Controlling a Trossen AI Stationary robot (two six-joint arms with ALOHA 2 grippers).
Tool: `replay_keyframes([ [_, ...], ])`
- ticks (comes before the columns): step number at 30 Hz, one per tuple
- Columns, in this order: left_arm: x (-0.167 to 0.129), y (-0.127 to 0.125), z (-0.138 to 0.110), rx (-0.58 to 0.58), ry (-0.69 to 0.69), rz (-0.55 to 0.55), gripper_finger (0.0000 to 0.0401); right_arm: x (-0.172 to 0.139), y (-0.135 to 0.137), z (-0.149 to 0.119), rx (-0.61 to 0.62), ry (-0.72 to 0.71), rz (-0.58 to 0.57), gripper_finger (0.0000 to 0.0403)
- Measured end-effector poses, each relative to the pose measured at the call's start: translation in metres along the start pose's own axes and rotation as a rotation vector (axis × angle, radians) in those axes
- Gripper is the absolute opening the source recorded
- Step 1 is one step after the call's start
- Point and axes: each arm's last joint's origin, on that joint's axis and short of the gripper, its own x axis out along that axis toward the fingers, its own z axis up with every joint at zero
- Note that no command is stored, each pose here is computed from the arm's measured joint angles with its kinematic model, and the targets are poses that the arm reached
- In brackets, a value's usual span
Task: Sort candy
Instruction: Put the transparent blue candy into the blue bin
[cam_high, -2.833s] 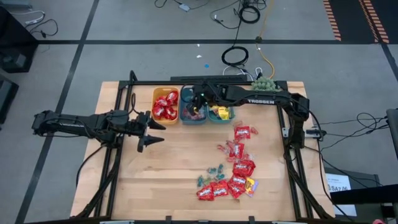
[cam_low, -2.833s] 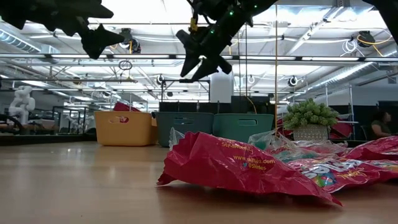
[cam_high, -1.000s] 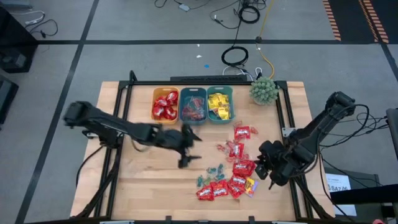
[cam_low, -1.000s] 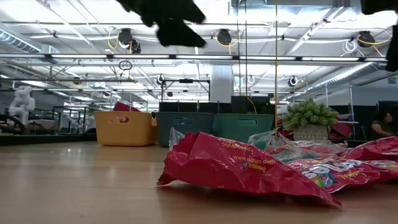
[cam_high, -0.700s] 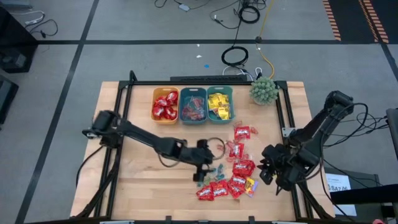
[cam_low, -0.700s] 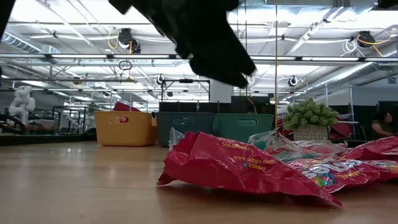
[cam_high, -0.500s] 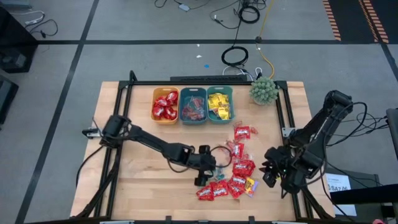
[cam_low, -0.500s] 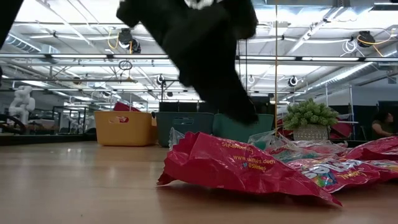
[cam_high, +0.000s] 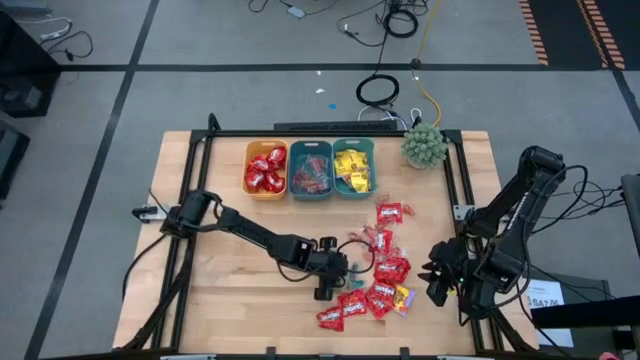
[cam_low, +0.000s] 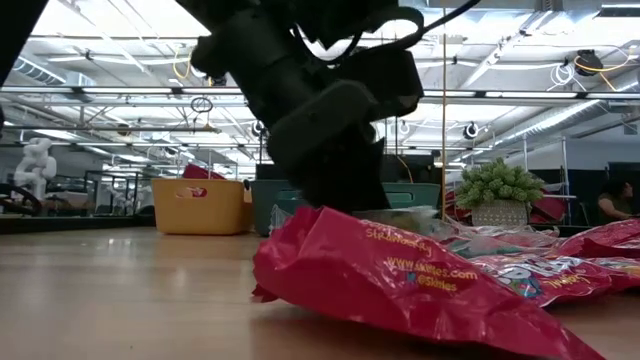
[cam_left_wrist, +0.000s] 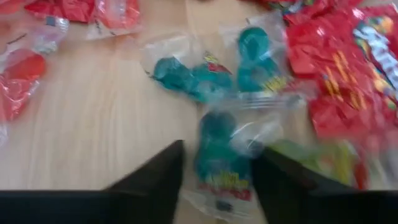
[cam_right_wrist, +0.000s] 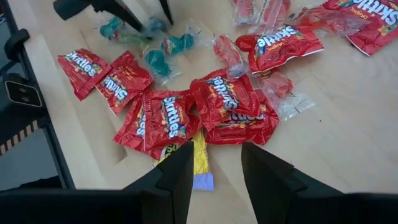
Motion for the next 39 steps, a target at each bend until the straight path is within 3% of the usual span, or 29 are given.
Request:
replay_keyframes([
  [5,-0.022,0.000,0.011,0.024,-0.038,-0.002,0.0035,0.004,0.002,-0.003,-0.011,-0.003,-0.018,0.0125],
  [7,-0.036,0.002,0.018,0.023,-0.064,0.002,0.0018,0.006,0.002,-0.004,-0.014,-0.004,-0.023,0.0125],
  [15,-0.109,0.033,0.041,-0.024,-0.138,0.123,0.0016,0.010,0.004,-0.007,0.003,-0.010,-0.042,0.0125],
  [21,-0.165,0.096,0.043,-0.152,-0.150,0.260,0.0014,0.014,0.006,-0.009,0.078,-0.034,-0.050,0.0125],
  [27,-0.193,0.168,0.020,-0.312,-0.041,0.399,0.0017,0.018,0.009,-0.009,0.197,-0.097,-0.037,0.0125],
  [32,-0.203,0.208,0.005,-0.396,-0.009,0.466,0.0053,0.021,0.011,-0.008,0.293,-0.104,-0.030,0.0125],
  [39,-0.213,0.241,-0.008,-0.481,-0.013,0.491,0.0140,0.023,0.011,-0.003,0.369,-0.163,-0.020,0.0125],
])
